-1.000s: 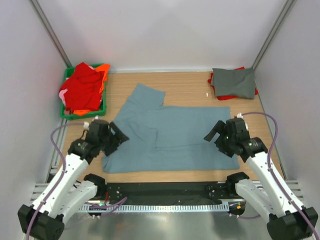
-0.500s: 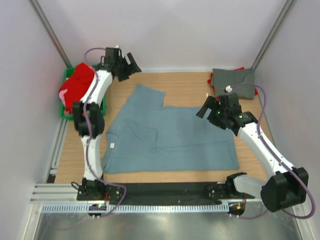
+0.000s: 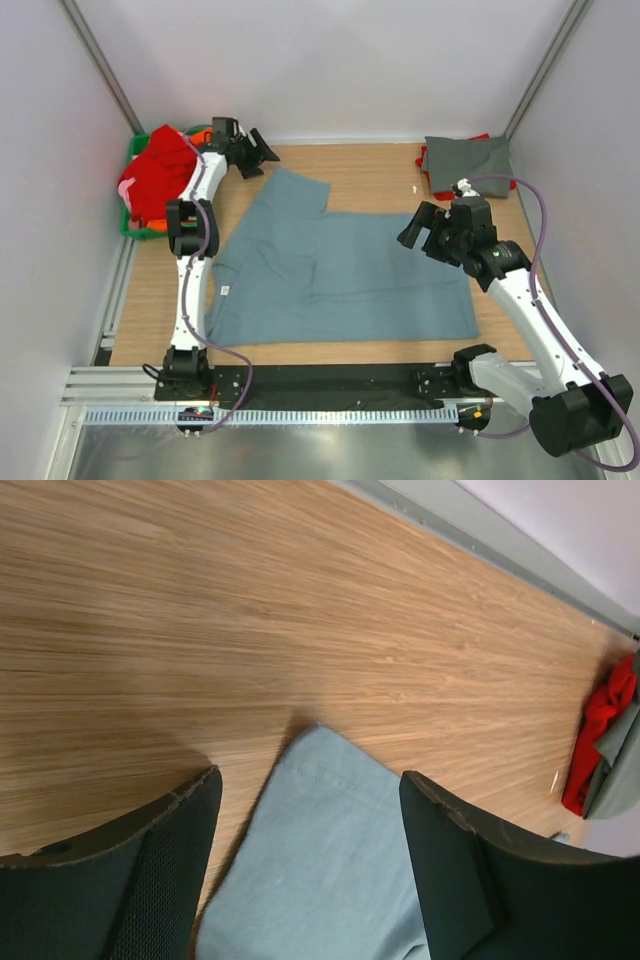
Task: Fold and stack the t-shirts
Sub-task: Fold the tshirt
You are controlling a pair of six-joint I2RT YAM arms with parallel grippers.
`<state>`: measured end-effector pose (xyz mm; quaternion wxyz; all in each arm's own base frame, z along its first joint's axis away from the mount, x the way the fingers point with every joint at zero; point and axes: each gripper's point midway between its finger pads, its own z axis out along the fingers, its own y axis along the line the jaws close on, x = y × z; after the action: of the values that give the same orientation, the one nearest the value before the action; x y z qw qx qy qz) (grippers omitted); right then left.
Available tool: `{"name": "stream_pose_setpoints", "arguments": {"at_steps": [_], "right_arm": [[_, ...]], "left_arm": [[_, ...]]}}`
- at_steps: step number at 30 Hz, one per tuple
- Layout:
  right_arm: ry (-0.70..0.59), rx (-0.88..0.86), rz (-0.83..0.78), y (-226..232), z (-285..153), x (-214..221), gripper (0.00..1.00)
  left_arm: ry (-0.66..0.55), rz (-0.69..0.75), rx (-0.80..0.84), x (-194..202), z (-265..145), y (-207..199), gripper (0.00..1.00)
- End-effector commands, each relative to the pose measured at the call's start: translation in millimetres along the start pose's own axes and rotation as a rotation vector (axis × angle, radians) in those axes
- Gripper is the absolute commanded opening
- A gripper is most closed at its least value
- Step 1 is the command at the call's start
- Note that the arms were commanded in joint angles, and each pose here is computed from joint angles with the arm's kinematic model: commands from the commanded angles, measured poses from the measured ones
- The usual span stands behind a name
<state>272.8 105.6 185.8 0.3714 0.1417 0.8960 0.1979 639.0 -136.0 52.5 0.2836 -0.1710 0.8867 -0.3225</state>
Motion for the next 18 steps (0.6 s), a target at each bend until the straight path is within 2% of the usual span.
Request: {"name": "stream_pose_setpoints", "arguments": {"at_steps": [1, 6, 9, 10, 13, 18], "right_arm": [[-0.017, 0.007, -0.036, -1.8, -8.9, -2.5, 1.0], [-0.006, 0.04, -0.041, -10.5, -7.6, 3.1, 1.0], [-0.008, 0.059, -0.047, -14.7, -7.9, 3.6, 1.0], [-0.029, 0.1, -0.046, -21.4, -7.1, -0.7, 1.0], [-0.036, 0.122, -0.047, -25.3, -3.7, -3.0, 1.0], [-0.038, 0.147, -0.039, -25.1, 1.0, -12.0, 1.0]], "left_arm": [[0.077, 0.014, 0.025, 32.7, 13.0, -13.3, 0.72], [0.116, 0.028, 0.01, 54.4, 25.0, -12.8, 0.64], [0.128, 0.027, 0.01, 60.1, 27.0, -15.7, 0.45], [0.126, 0.026, 0.008, 59.4, 26.0, -16.3, 0.24], [0.091, 0.035, -0.004, 47.7, 13.7, -26.5, 0.0], [0.033, 0.081, 0.008, 25.8, -22.9, -58.2, 0.0]]}}
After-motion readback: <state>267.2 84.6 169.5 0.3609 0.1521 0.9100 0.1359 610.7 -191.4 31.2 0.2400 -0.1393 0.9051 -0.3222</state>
